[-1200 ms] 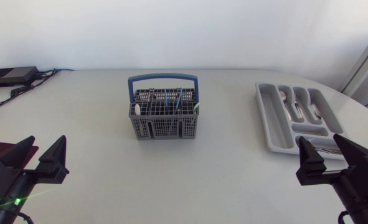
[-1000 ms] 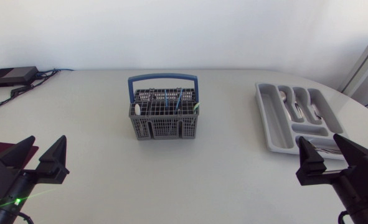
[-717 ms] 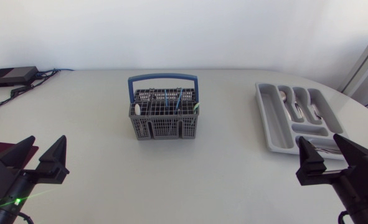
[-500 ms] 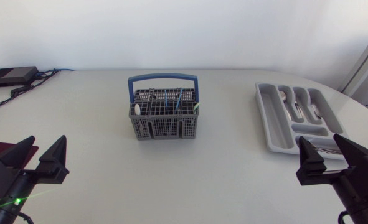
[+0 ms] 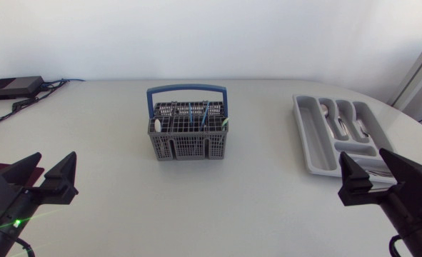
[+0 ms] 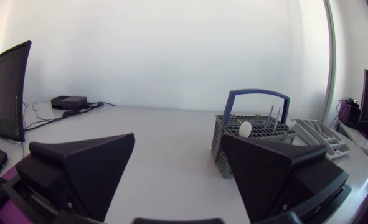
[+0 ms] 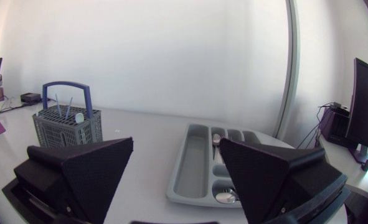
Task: Transfer all utensils from the basket to the drawer tray.
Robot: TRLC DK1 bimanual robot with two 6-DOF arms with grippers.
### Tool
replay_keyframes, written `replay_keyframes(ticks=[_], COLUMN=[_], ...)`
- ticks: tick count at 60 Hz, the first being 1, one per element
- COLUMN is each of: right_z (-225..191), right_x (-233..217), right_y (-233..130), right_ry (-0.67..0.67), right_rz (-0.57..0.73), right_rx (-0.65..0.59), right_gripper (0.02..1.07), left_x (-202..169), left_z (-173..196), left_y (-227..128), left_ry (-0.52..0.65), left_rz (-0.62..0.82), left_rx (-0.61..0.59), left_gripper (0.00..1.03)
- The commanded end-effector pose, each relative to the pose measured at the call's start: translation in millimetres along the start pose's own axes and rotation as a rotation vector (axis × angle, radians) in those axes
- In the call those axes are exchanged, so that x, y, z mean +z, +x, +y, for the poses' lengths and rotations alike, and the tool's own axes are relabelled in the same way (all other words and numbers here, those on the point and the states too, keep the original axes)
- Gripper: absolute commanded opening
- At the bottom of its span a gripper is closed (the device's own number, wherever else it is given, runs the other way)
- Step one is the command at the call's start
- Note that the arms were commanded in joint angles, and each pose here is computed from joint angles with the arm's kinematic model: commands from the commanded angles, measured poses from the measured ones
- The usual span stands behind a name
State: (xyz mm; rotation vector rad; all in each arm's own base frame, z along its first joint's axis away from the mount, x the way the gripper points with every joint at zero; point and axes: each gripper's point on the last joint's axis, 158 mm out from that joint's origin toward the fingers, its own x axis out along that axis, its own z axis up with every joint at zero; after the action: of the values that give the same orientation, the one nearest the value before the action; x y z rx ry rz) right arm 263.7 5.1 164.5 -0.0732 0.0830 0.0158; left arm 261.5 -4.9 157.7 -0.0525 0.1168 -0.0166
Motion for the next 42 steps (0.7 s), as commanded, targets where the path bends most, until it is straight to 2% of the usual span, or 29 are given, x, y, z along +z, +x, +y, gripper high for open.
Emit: replay_keyframes(ticks=[1,13,27,36,42], right_z=[0.6,13.7,47.2,72.6,93.3], right_x=[20.4,29.0,30.6,31.8,26.7], right_y=[6.9,33.0,56.1,66.6,76.4], right_ry=[0.035,0.087,0.128,0.176,0.226], right_rz=[-0.005,0.098,0.192,0.254,0.345], right_rx=[0.000,0.035,0.092,0.127,0.147], right_gripper=[1.02,1.02,1.02,1.02,1.02], left_x=[21.1,23.2,27.0,18.2,7.3], left_z=[2.5,3.0,-0.9,-6.6,-13.3], left_y=[2.4,20.9,38.3,45.2,43.1], left_ry=[-0.021,-0.058,-0.102,-0.105,-0.105], left_rz=[-0.013,0.097,0.186,0.242,0.266], left_rx=[0.016,0.026,0.027,0.020,0.001], left_gripper=[0.97,0.96,0.96,0.96,0.96])
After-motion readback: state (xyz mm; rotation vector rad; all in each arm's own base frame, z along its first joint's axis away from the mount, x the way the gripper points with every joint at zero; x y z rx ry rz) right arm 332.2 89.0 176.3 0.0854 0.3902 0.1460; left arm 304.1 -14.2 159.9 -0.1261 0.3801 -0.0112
